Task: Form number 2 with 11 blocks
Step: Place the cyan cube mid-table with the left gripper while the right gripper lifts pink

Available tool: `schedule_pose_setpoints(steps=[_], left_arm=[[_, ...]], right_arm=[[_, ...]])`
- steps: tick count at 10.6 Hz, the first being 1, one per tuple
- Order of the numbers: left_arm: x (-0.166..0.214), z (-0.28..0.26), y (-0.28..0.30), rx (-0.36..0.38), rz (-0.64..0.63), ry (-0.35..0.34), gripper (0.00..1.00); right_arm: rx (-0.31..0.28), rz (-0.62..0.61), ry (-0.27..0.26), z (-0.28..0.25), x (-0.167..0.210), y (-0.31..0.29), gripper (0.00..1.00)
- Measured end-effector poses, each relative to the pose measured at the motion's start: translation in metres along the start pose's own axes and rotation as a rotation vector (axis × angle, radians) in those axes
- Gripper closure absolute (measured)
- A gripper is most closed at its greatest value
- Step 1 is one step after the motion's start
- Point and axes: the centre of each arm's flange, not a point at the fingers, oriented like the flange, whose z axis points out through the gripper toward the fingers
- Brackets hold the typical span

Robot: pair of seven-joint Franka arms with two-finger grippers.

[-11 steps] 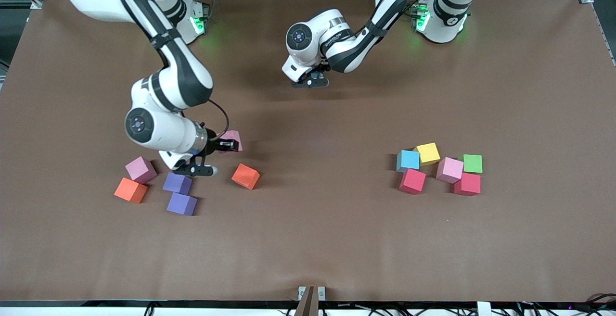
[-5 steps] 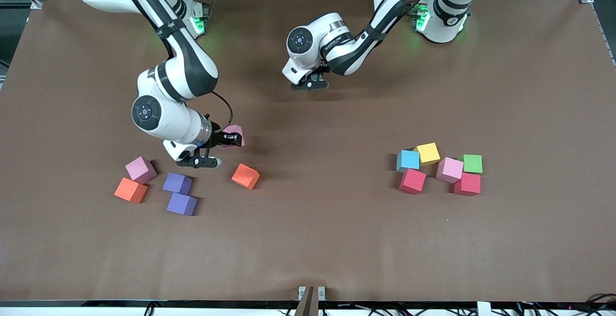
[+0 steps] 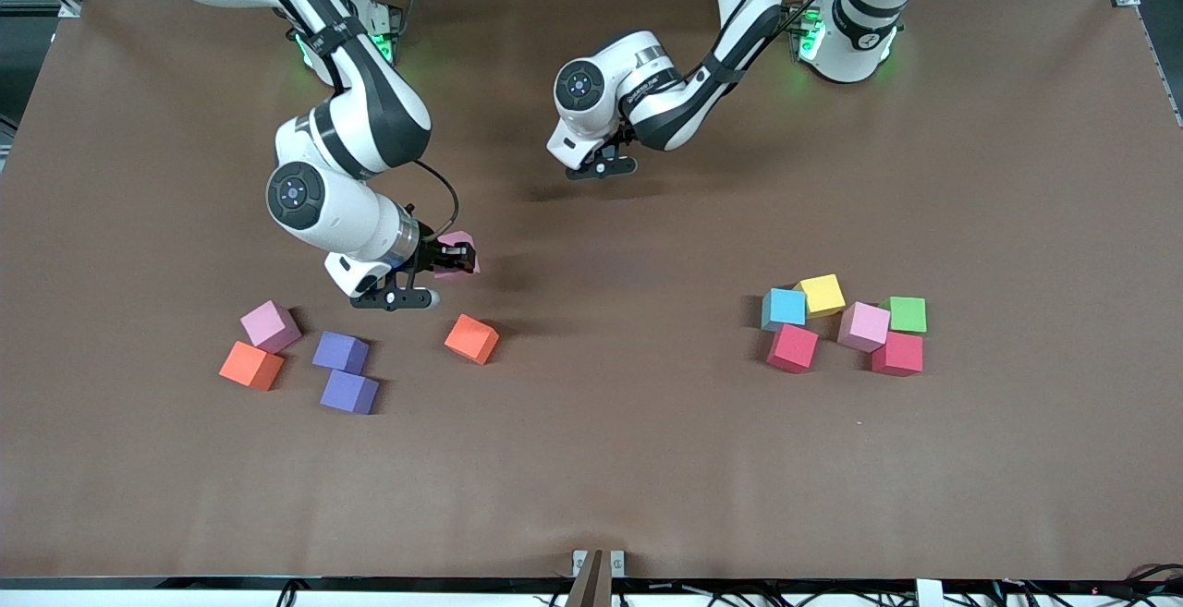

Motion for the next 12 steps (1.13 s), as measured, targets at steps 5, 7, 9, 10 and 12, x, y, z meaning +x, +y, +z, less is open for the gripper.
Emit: schedule_pose_setpoints(steps=[5, 7, 9, 10, 12], left_arm=[[0.031, -0.130, -0.045, -0.108, -0.122, 0.068, 0.00], [0.069, -0.165, -0.082, -0.148, -0.135, 0.101, 0.00], [0.124, -0.185, -0.132, -0.178, -0.114, 0.118, 0.00], [0.150, -0.191, -0.158, -0.183, -0.086, 0.130, 0.00], [0.188, -0.197, -0.203, -0.156, -0.010, 0.173, 0.00]], right_arm=[[-0.015, -0.179, -0.023, 0.015, -0.028, -0.045, 0.47], [-0.028, -0.352, -0.041, 0.025, -0.045, -0.060, 0.47], [-0.061, -0.571, -0.060, 0.037, -0.065, -0.071, 0.47], [-0.084, -0.695, -0.069, 0.042, -0.077, -0.078, 0.47], [-0.146, -0.966, -0.104, 0.059, -0.115, -0.097, 0.47]])
